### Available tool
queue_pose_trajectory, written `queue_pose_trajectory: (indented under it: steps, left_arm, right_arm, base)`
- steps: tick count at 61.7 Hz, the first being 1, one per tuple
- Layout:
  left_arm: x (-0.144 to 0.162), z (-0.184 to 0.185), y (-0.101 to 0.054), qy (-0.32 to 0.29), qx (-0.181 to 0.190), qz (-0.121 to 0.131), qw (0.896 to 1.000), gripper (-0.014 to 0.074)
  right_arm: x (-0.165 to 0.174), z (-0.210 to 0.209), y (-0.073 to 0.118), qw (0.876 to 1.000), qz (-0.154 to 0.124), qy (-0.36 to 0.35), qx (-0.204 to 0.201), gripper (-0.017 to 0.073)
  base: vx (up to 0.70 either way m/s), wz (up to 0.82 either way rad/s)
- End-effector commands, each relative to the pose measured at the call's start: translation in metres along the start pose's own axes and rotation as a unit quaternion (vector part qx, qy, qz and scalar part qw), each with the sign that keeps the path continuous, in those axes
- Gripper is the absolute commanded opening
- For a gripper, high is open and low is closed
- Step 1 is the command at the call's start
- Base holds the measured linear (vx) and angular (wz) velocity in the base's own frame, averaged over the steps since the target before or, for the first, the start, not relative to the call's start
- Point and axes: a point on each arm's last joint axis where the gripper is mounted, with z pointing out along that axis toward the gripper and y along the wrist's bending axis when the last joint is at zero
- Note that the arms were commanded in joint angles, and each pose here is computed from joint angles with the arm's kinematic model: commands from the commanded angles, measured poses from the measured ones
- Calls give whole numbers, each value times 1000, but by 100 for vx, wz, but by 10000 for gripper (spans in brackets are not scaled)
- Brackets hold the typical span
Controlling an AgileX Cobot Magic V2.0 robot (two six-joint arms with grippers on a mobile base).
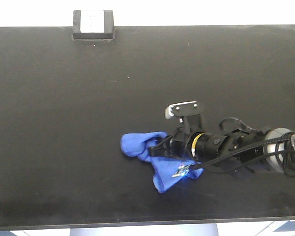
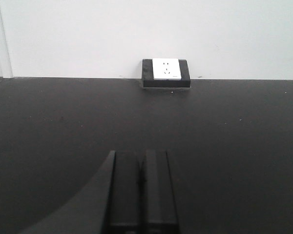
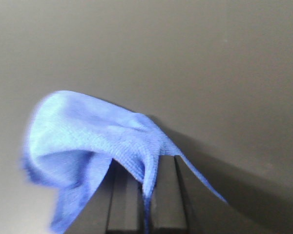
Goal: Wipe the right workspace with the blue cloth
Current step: 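Drag the cloth across the bench away from the right arm, then drag the cloth back toward the right arm along the bench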
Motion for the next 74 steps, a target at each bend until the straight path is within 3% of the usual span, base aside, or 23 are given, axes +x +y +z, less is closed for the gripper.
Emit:
queue_pose_trajectory:
  steps: [1, 7, 18, 25, 40, 48, 60, 68, 74]
  left_arm:
    - [2, 0, -1, -34, 10, -4, 999, -6]
    - [2, 0, -1, -34, 10, -4, 999, -6]
    - [2, 0, -1, -34, 10, -4, 999, -6]
    - [2, 0, -1, -34, 10, -4, 999, -6]
    - [2, 0, -1, -34, 10, -4, 999, -6]
    - [2, 0, -1, -34, 10, -4, 999, -6]
    - [2, 0, -1, -34, 10, -4, 999, -6]
    - [2, 0, -1, -34, 10, -4, 999, -6]
    - [2, 0, -1, -34, 10, -4, 999, -6]
  right_arm:
    - [-19, -11, -16, 999, 3, -25, 34, 8]
    - [-24, -21, -48, 996, 0, -8, 87, 8]
    - [-34, -51, -111, 985, 24, -6, 173, 8]
    - [-39, -69, -128, 980, 13, -15, 199, 8]
    - [-53, -106, -121, 972, -64, -25, 226, 15]
    - [-59, -120, -116, 969, -72, -40, 234, 52]
    - [-60, -127, -114, 969, -49, -49, 238, 213]
    - [-58, -127, -114, 970, 1, -47, 238, 411]
    - [-58, -128, -114, 970, 7, -50, 238, 533]
  base:
    - [0, 0]
    - [0, 0]
    - [0, 0]
    - [0, 0]
    - [0, 0]
    - [0, 0]
    - [0, 0]
    - [0, 0]
    - [0, 0]
